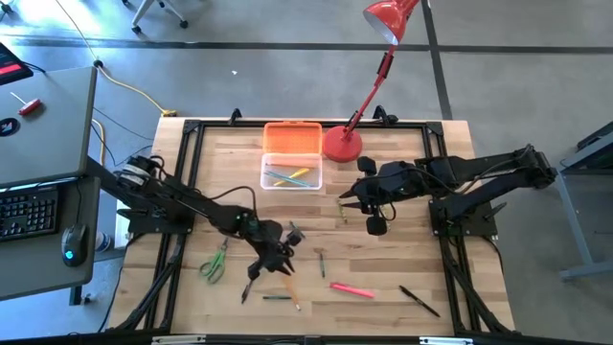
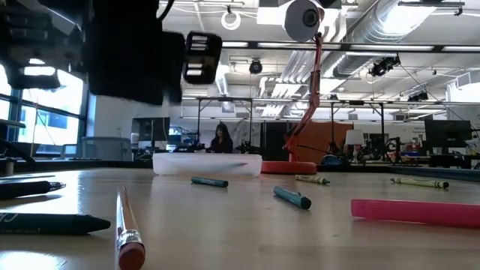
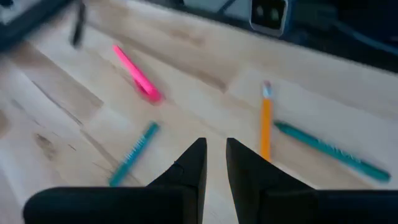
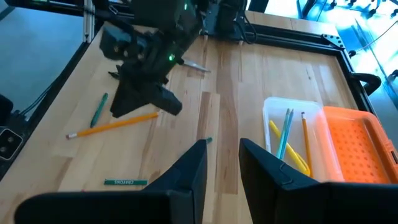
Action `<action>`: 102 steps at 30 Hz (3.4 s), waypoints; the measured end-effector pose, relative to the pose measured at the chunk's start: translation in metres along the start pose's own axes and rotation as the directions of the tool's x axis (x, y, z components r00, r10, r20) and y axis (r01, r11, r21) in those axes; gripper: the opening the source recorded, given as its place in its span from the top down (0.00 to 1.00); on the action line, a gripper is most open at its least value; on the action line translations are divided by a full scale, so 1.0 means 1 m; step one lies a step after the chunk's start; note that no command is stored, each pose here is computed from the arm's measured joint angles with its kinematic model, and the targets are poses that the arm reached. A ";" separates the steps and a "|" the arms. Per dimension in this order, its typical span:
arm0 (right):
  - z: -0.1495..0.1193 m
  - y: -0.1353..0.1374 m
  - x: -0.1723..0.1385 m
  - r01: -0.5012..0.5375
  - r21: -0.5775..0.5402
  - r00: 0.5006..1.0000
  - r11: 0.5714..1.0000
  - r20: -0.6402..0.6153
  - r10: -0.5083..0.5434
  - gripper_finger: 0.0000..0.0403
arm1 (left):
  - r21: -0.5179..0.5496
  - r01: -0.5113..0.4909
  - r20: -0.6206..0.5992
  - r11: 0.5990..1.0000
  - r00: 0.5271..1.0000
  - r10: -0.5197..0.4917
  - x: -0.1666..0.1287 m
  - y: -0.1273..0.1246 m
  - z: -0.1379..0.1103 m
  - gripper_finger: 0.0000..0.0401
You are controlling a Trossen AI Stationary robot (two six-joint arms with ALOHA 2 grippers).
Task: Pick & place school supplies into a supply box
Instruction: Put the orange pencil into the orange supply box
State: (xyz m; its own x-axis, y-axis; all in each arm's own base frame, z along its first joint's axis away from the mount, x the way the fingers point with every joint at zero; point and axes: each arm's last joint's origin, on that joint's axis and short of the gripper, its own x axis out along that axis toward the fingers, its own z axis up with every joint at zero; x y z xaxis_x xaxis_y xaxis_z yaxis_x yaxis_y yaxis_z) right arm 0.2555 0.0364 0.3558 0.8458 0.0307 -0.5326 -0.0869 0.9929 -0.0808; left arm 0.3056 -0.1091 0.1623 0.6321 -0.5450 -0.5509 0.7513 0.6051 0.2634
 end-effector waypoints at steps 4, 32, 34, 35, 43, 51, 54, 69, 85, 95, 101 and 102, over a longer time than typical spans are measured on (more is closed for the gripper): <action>0.000 0.000 0.000 0.000 0.000 1.000 1.000 0.000 0.000 0.82 | -0.015 0.019 -0.023 1.000 1.000 -0.019 0.008 -0.002 -0.008 0.77; 0.002 0.000 0.000 0.001 0.002 1.000 1.000 0.023 -0.001 0.82 | -0.037 0.163 0.016 0.986 0.987 -0.163 0.046 -0.013 -0.039 0.77; 0.002 0.000 0.000 0.001 0.002 1.000 1.000 0.023 -0.001 0.82 | -0.043 0.170 0.011 0.985 0.986 -0.169 0.046 -0.014 -0.039 0.77; 0.002 0.000 0.000 0.000 0.002 1.000 1.000 0.024 -0.001 0.82 | -0.042 0.169 0.013 0.985 0.986 -0.168 0.046 -0.013 -0.039 0.77; 0.003 0.000 0.000 0.001 0.003 0.999 1.000 0.035 -0.001 0.82 | -0.056 0.192 0.029 0.980 0.981 -0.191 0.045 -0.014 -0.038 0.77; 0.004 0.000 0.000 0.001 0.004 0.999 1.000 0.038 -0.001 0.82 | -0.043 0.211 0.055 0.977 0.976 -0.209 0.058 -0.016 -0.050 0.77; 0.004 0.000 0.000 0.002 0.005 0.999 1.000 0.042 -0.002 0.82 | -0.025 0.204 0.084 0.979 0.976 -0.201 0.063 -0.015 -0.054 0.77; 0.004 0.000 0.000 0.002 0.005 0.999 1.000 0.044 -0.002 0.82 | -0.002 0.052 0.045 0.999 0.998 -0.052 0.052 -0.005 -0.043 0.94; 0.005 0.000 0.000 0.001 0.005 0.999 1.000 0.047 -0.002 0.82 | -0.149 -0.160 0.089 0.976 0.981 0.174 -0.076 0.040 0.017 0.93; 0.005 0.000 0.000 0.002 0.005 0.999 1.000 0.049 -0.002 0.82 | -0.046 0.040 0.251 0.998 0.968 -0.028 0.022 0.036 -0.030 0.73; 0.005 0.000 0.000 0.002 0.005 0.999 1.000 0.052 -0.002 0.82 | -0.034 0.105 0.315 0.994 0.945 -0.089 0.041 0.041 -0.034 0.65; 0.005 0.000 0.000 0.001 0.005 0.999 1.000 0.053 -0.002 0.82 | -0.037 0.117 0.310 0.992 0.945 -0.100 0.042 0.040 -0.035 0.64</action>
State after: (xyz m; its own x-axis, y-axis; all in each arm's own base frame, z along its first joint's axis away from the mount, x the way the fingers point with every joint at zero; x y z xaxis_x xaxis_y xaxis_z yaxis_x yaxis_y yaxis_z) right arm 0.2582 0.0368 0.3601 0.8725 0.0349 -0.4874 -0.0829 0.9936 -0.0772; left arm 0.3558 -0.0870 0.1218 0.5817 -0.7555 -0.3013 0.8124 0.5585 0.1680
